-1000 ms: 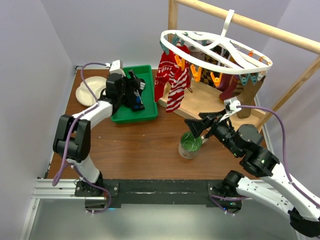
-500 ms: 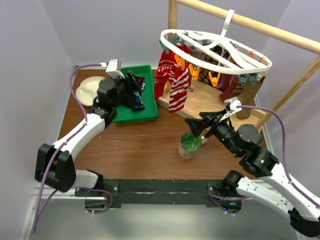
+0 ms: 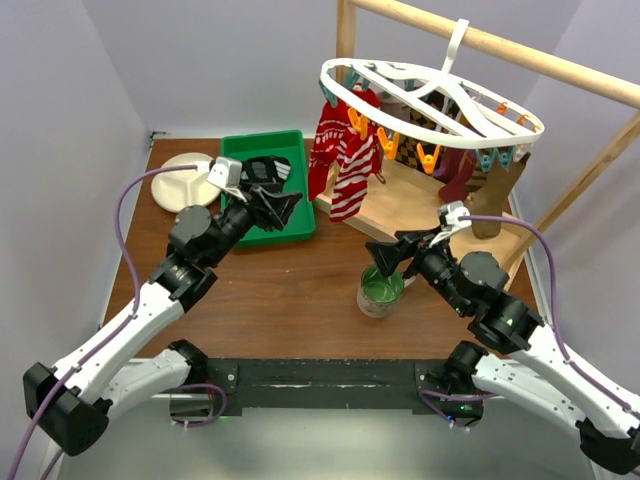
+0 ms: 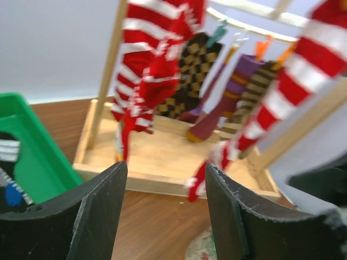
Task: Remove the socks clipped to the hanger
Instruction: Remove the sock from the hanger.
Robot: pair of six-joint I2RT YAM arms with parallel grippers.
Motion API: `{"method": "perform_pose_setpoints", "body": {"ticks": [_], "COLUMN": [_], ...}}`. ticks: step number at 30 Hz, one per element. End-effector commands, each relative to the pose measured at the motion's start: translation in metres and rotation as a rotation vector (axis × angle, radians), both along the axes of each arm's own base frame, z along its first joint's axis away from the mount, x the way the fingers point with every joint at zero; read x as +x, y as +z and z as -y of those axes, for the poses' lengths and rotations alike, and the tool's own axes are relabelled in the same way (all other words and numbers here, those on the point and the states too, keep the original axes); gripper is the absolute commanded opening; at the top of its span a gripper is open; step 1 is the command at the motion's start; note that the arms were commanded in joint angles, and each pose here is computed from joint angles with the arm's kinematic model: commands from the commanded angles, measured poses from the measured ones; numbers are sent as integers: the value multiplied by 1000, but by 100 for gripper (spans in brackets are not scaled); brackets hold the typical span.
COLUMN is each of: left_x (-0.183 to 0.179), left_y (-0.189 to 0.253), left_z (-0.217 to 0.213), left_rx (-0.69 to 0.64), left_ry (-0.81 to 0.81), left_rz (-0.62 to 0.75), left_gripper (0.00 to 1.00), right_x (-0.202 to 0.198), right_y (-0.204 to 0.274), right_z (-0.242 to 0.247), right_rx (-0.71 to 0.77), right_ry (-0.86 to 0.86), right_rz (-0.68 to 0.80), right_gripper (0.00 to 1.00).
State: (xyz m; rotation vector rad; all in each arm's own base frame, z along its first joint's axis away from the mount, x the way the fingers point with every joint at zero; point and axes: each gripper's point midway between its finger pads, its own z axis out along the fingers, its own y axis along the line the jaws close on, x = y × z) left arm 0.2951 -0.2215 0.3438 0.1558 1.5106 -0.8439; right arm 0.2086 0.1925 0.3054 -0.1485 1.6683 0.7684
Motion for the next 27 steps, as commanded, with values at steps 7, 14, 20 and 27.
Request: {"method": "perform_pose_setpoints", "body": {"ticks": [7,14,20,27], "left_x": [-41,-26,-11,-3], "left_y": [43,70,97,108], "left_z": [60,83,99,111], "left_rx": [38,58,42,16], "left_ry": [-193,-169,-162,-169], "left_rz": [139,210,259,281], "left_gripper": [69,69,68,51], "right_x": [12,16,20,28], "right_y": [2,0,4,11], "right_z": [-4,-4,-6,-13], "right_rx": [45,31,22,22], "right_ry": [-34,-48,-57,-62], "right_rz": [42,44,58,79], "right_gripper": [87,87,87,87]}}
